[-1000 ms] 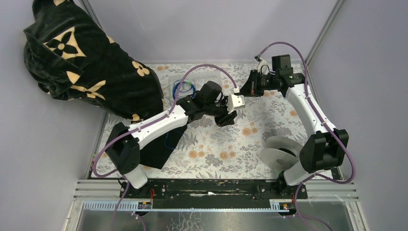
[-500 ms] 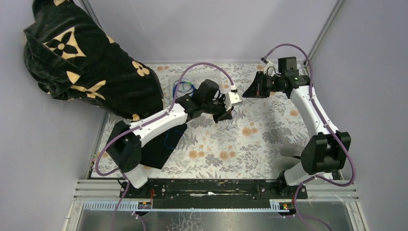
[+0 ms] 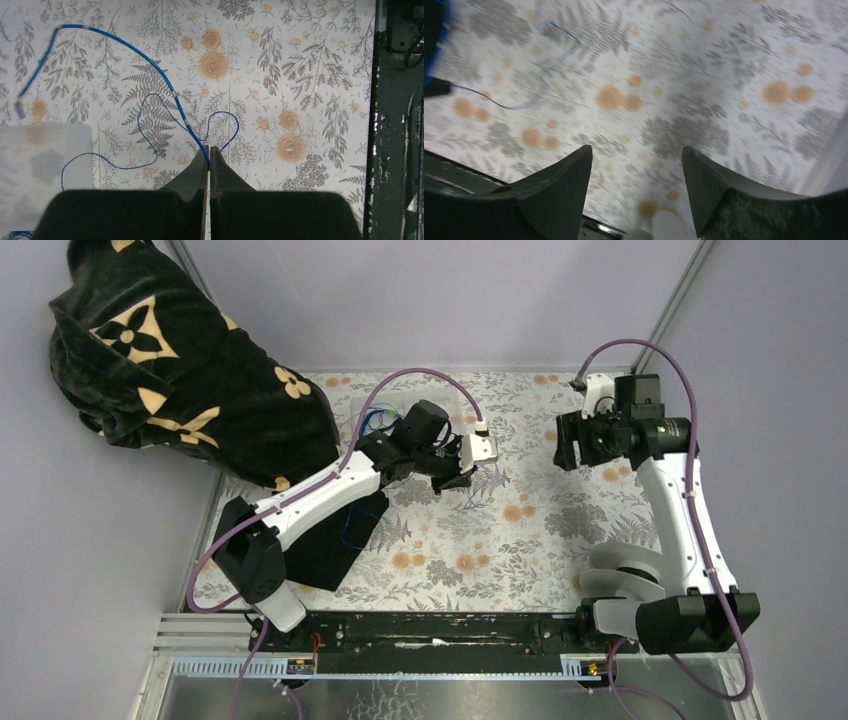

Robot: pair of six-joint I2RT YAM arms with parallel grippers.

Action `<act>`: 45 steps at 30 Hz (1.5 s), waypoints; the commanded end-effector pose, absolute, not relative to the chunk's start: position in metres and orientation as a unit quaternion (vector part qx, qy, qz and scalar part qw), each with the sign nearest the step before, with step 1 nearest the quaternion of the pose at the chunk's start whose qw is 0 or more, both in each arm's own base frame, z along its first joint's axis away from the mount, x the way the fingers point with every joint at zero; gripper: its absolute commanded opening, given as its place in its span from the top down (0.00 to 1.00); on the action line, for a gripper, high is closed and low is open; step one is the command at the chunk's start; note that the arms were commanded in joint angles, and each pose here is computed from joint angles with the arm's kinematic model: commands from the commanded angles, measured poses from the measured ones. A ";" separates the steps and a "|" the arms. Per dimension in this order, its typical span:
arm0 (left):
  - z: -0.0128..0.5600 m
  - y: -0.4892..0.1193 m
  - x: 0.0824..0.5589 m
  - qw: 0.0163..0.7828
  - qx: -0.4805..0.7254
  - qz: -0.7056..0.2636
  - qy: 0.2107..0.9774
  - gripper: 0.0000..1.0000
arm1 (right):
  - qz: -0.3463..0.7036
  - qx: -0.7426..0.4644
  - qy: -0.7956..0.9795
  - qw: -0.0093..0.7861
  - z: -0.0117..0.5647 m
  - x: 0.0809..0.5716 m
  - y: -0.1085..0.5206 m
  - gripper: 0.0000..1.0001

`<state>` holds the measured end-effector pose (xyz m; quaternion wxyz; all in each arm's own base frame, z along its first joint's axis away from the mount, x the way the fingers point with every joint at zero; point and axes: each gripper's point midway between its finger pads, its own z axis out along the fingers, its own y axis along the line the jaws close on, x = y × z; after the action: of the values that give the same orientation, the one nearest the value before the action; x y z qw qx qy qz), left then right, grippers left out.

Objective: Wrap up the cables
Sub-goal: Wrap the cable around the cable reel.

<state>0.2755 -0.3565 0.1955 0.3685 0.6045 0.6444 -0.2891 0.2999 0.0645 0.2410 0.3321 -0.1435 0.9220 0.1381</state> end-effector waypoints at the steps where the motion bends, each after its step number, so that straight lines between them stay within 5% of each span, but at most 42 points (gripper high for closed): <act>1: 0.212 -0.349 0.276 0.377 0.630 -0.270 0.623 1.00 | -0.003 -0.186 0.939 0.289 0.235 0.267 0.006 0.26; 14: 0.206 -0.344 0.273 0.366 0.645 -0.261 0.618 1.00 | -0.028 -0.310 0.940 0.141 0.228 0.166 -0.020 0.25; 27: 0.205 -0.344 0.272 0.363 0.646 -0.264 0.617 1.00 | -0.019 -0.350 0.936 0.036 0.177 0.143 -0.031 0.34; 36: 0.204 -0.342 0.271 0.364 0.648 -0.260 0.616 1.00 | -0.015 -0.363 0.932 0.004 0.161 0.145 -0.035 0.70; 42: 0.203 -0.338 0.259 0.349 0.681 -0.267 0.585 1.00 | 0.015 -0.372 0.926 0.067 0.178 0.171 -0.017 0.97; 45: 0.202 -0.334 0.249 0.332 0.702 -0.274 0.568 1.00 | 0.043 -0.367 0.922 0.117 0.191 0.192 -0.001 1.00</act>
<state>0.2629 -0.3402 0.1843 0.3349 0.6698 0.6079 -0.2639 0.1626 -0.0225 0.1669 0.0380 -0.3661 0.9298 0.0084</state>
